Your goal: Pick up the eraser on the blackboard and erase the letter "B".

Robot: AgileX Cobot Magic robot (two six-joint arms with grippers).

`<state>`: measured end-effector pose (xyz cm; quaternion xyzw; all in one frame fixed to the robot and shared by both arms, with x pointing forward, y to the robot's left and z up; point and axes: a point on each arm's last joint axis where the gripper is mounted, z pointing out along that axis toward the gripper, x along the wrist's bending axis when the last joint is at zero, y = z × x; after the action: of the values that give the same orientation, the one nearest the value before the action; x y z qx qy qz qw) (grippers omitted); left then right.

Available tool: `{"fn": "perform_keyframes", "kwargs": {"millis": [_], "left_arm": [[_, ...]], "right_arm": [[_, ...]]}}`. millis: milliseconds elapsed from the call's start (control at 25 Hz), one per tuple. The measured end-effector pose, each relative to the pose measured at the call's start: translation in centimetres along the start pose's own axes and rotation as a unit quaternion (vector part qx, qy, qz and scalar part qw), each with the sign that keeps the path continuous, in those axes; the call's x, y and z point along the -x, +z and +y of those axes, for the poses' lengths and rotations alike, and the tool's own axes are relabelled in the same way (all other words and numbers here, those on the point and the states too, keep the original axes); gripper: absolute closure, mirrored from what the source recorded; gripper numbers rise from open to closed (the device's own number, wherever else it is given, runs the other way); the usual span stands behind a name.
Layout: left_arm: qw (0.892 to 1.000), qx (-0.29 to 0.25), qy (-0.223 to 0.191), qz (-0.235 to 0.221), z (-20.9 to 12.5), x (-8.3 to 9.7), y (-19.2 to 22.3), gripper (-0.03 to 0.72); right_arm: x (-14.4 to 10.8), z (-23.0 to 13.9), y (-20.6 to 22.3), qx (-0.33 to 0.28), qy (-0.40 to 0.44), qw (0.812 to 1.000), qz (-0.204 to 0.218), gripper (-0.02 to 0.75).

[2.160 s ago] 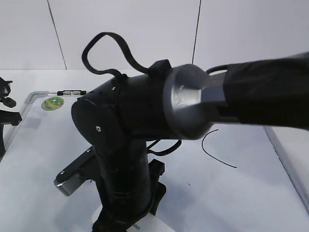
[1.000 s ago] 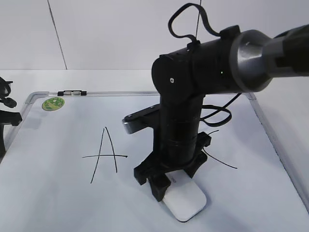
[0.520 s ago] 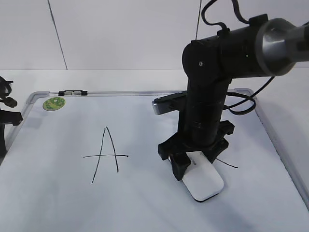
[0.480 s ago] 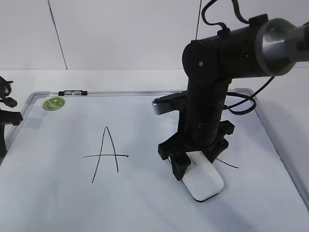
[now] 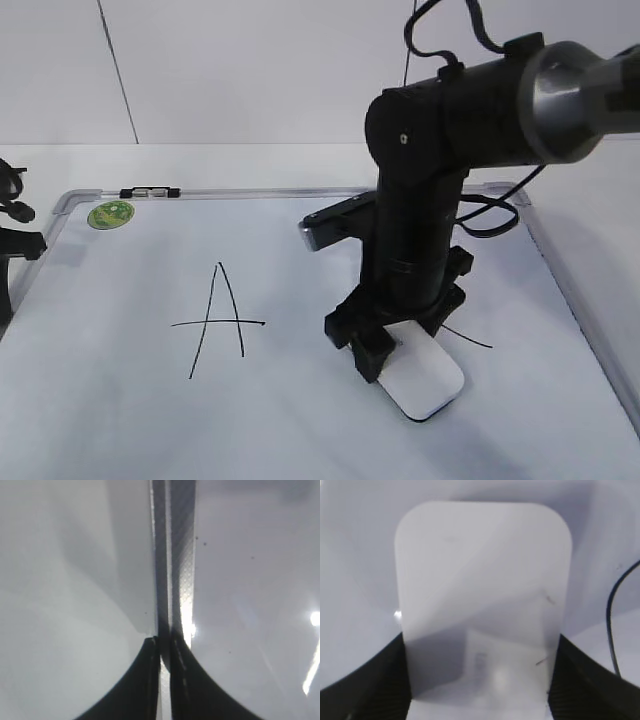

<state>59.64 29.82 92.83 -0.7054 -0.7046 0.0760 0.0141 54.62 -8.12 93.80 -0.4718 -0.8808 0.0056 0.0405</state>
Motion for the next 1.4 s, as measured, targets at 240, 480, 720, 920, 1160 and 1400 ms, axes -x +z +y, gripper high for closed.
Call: {"fn": "perform_keyframes", "kwargs": {"millis": [240, 480, 720, 920, 1160, 1400], "left_arm": [[1.000, -0.001, 0.001, 0.002, 0.0, 0.0, 0.0, 0.676], [1.000, -0.002, 0.001, 0.002, 0.0, 0.0, 0.0, 0.676], [1.000, -0.002, 0.001, 0.001, 0.0, 0.0, 0.0, 0.676], [1.000, -0.003, 0.001, 0.001, -0.1, 0.0, 0.0, 0.676], [1.000, -0.003, 0.001, 0.001, -0.1, 0.0, 0.0, 0.676], [1.000, -0.003, 0.001, 0.001, -0.1, 0.0, 0.0, 0.676]], "right_arm": [[-4.6, -0.4, 0.3, -0.004, -0.086, 0.996, -0.010, 0.187], [-11.1, -2.0, 0.8, -0.013, -0.173, 0.985, 0.017, 0.187], [-14.5, -3.3, 1.1, -0.020, -0.209, 0.977, 0.030, 0.187], [-13.8, -2.9, 1.0, -0.016, -0.196, 0.980, 0.033, 0.187], [-10.8, -1.5, 1.0, -0.016, -0.106, 0.991, 0.078, 0.187], [-4.9, 0.2, 0.6, 0.007, -0.001, 0.997, 0.074, 0.188]]}}
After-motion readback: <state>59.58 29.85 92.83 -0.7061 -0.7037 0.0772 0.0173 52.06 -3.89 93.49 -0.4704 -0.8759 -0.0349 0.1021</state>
